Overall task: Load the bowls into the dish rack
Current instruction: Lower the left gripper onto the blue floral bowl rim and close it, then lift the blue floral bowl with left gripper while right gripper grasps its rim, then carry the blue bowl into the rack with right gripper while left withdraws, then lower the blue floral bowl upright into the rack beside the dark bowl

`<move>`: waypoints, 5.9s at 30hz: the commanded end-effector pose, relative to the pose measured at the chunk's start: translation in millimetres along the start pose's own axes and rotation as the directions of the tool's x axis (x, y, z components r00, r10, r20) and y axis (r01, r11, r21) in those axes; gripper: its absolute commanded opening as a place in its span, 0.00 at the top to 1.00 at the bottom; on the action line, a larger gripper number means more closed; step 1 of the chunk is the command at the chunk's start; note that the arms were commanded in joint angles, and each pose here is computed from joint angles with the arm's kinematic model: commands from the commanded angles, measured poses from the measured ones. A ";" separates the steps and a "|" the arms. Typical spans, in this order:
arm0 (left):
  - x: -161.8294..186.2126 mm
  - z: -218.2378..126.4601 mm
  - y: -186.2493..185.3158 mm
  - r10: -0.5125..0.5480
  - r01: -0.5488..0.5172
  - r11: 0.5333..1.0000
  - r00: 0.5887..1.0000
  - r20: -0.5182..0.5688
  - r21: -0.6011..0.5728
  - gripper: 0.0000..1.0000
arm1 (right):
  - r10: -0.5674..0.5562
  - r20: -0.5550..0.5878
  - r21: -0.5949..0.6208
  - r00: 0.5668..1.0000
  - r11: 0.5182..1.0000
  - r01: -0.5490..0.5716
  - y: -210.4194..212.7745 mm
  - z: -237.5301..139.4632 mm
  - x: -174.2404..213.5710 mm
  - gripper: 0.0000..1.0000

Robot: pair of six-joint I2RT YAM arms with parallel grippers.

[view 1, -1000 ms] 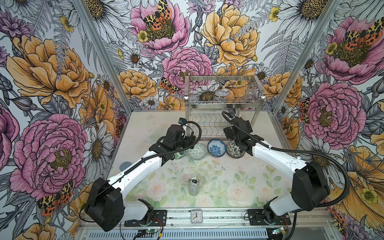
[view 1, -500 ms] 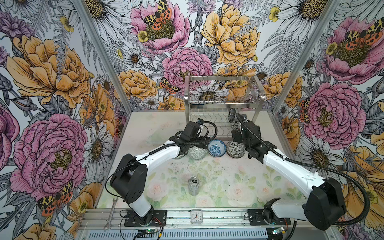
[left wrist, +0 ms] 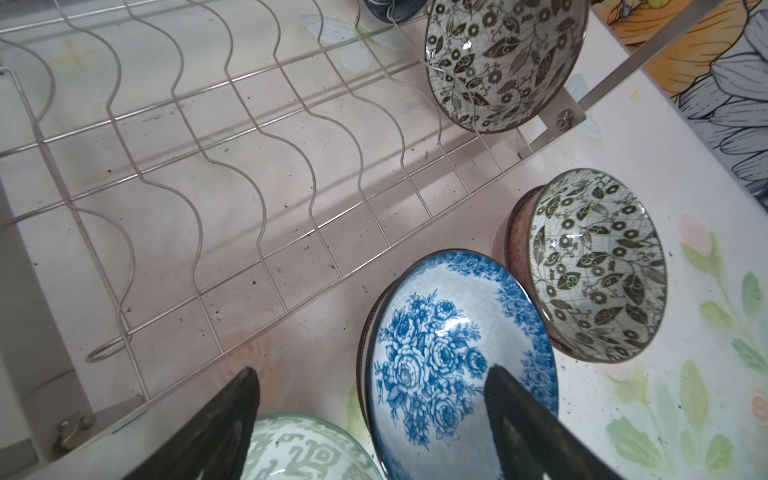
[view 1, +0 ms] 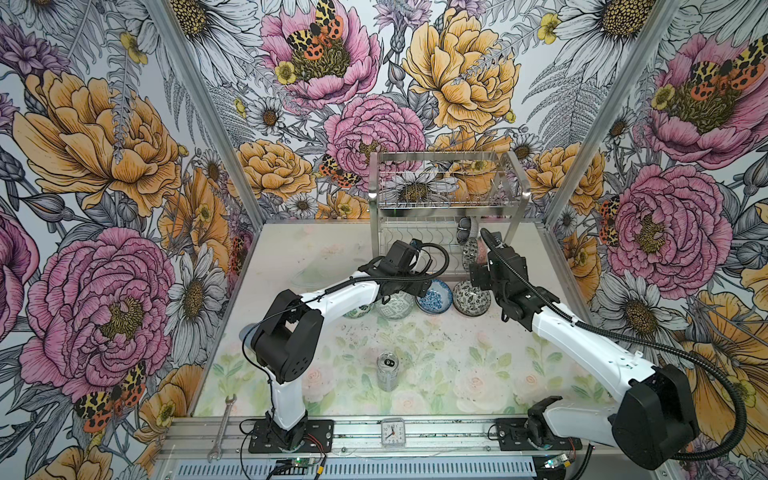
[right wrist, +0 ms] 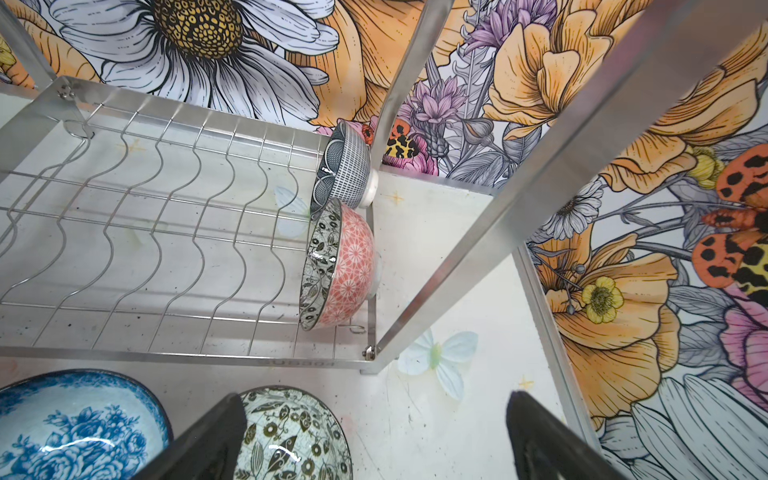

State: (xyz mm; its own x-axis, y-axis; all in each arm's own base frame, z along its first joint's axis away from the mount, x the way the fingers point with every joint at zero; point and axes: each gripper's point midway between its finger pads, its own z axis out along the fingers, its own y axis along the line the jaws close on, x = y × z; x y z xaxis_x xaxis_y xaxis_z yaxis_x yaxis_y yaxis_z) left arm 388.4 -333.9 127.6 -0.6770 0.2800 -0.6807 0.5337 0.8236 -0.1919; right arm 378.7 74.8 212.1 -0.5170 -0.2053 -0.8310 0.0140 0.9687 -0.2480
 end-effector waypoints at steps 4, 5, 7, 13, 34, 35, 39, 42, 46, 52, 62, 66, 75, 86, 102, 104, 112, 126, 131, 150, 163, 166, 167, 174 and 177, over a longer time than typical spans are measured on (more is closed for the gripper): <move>10.2 7.0 -5.0 -0.001 0.001 1.000 0.999 -0.053 -0.001 0.33 | 0.036 0.007 -0.003 0.999 0.999 -0.036 -5.6 -3.1 -0.3 0.00; 10.7 8.6 -4.2 -0.001 0.000 1.000 0.998 -0.056 -0.006 0.34 | 0.036 0.006 -0.003 0.999 0.999 -0.036 -5.9 -3.1 -0.3 0.00; 13.7 12.0 -2.7 -0.004 0.003 1.000 0.998 -0.070 -0.013 0.37 | 0.037 0.008 -0.006 0.999 0.999 -0.037 -5.7 -2.9 -1.3 0.00; 16.3 18.8 -2.9 -0.011 0.010 1.000 0.997 -0.082 -0.016 0.53 | 0.034 -0.001 -0.007 0.999 0.999 -0.034 -5.7 -0.5 1.2 0.00; 19.7 28.7 -3.8 -0.024 0.021 0.999 0.994 -0.106 -0.032 0.76 | 0.039 -0.004 -0.001 0.999 0.999 -0.039 -10.9 -1.6 5.5 0.00; 19.3 29.1 -4.0 -0.024 0.020 0.999 0.994 -0.105 -0.032 0.77 | 0.041 -0.003 -0.001 0.999 0.999 -0.041 -10.9 -1.7 5.6 0.00; 17.8 30.2 -4.8 -0.022 0.018 0.999 0.994 -0.110 -0.035 0.80 | 0.044 -0.003 -0.002 0.999 0.999 -0.044 -11.8 -2.4 6.6 0.01; 15.2 28.4 -4.0 -0.023 0.019 0.999 0.994 -0.106 -0.044 0.83 | 0.047 -0.001 -0.004 0.999 0.999 -0.047 -12.2 -3.4 6.7 0.01; 8.4 22.7 -3.0 -0.019 0.013 0.998 0.995 -0.097 -0.056 0.90 | 0.050 0.000 0.000 0.999 0.999 -0.050 -14.5 -4.2 7.7 0.01; 2.4 15.3 -2.4 -0.007 0.001 0.998 0.996 -0.090 -0.068 0.93 | 0.055 0.001 -0.001 0.998 0.998 -0.055 -16.1 -4.8 9.4 0.01; -32.2 -18.2 1.9 0.021 -0.018 0.992 1.000 0.021 -0.122 1.00 | 0.078 0.026 -0.110 0.997 0.991 -0.075 -2.3 -14.0 0.6 0.00; -53.7 -44.4 -1.2 0.024 -0.009 0.994 0.991 0.134 -0.113 1.00 | 0.111 0.039 -0.246 0.993 0.964 -0.098 17.8 -23.2 -9.7 0.00; -82.1 -74.7 -8.9 0.005 0.014 0.998 0.948 0.318 -0.056 1.00 | 0.220 0.008 -0.431 0.975 0.881 -0.195 52.6 -37.7 -34.3 0.00; -95.0 -77.6 -15.2 -0.025 0.026 1.000 0.922 0.387 0.003 1.00 | 0.302 -0.077 -0.498 0.950 0.814 -0.299 93.4 -18.8 -48.7 0.00; -102.3 -88.9 -22.3 -0.036 0.011 0.998 0.903 0.428 0.061 1.00 | 0.359 -0.145 -0.492 0.922 0.782 -0.382 113.2 8.0 -49.4 0.57; -101.4 -89.3 -23.1 -0.037 0.009 0.998 0.903 0.428 0.067 1.00 | 0.359 -0.144 -0.498 0.922 0.779 -0.382 115.3 7.6 -50.9 0.68; -96.2 -86.9 -11.2 -0.024 0.016 1.000 0.916 0.401 0.024 0.55 | 0.342 -0.082 -0.465 0.936 0.818 -0.339 100.4 2.6 -59.3 1.00; -56.9 -157.9 56.9 0.121 -0.008 0.953 0.926 0.357 -0.302 0.01 | 0.179 0.064 -0.119 0.982 0.978 -0.170 59.4 26.4 -63.3 1.00; -44.9 -168.1 77.1 0.099 0.025 0.943 0.931 0.351 -0.332 0.01 | 0.085 0.102 0.096 0.991 0.991 -0.095 49.8 42.0 -67.3 1.00; -22.2 -186.8 119.5 0.032 0.115 0.922 0.929 0.370 -0.370 0.01 | -0.263 0.075 0.471 0.962 0.859 0.199 62.1 114.7 -95.8 1.00; -21.3 -194.4 122.1 0.034 0.122 0.921 0.921 0.389 -0.370 0.01 | -0.350 0.002 0.581 0.937 0.763 0.284 55.9 177.1 -115.0 1.00; -21.7 -192.5 126.7 0.025 0.130 0.918 0.924 0.381 -0.375 0.01 | -0.355 -0.018 0.595 0.935 0.747 0.295 52.9 189.3 -113.9 1.00; -22.8 -192.8 127.4 0.026 0.131 0.917 0.923 0.383 -0.376 0.01 | -0.353 -0.022 0.598 0.935 0.745 0.296 51.8 193.5 -113.1 1.00; -23.5 -192.7 127.7 0.026 0.132 0.917 0.922 0.385 -0.376 0.01 | -0.359 -0.036 0.591 0.932 0.745 0.310 54.9 219.1 -110.6 1.00; -21.4 -191.3 128.9 0.024 0.133 0.916 0.923 0.384 -0.378 0.01 | -0.363 -0.048 0.593 0.930 0.739 0.319 54.8 229.7 -108.4 1.00</move>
State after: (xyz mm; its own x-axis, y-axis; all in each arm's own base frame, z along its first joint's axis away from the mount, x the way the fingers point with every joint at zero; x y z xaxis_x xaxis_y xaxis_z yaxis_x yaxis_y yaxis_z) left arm 373.0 -139.9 253.1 -0.4218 0.0952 -0.9017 0.2012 0.9795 0.0093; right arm 624.2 117.0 160.3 -0.5541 -0.5525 -0.6227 0.3064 0.5602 -0.7696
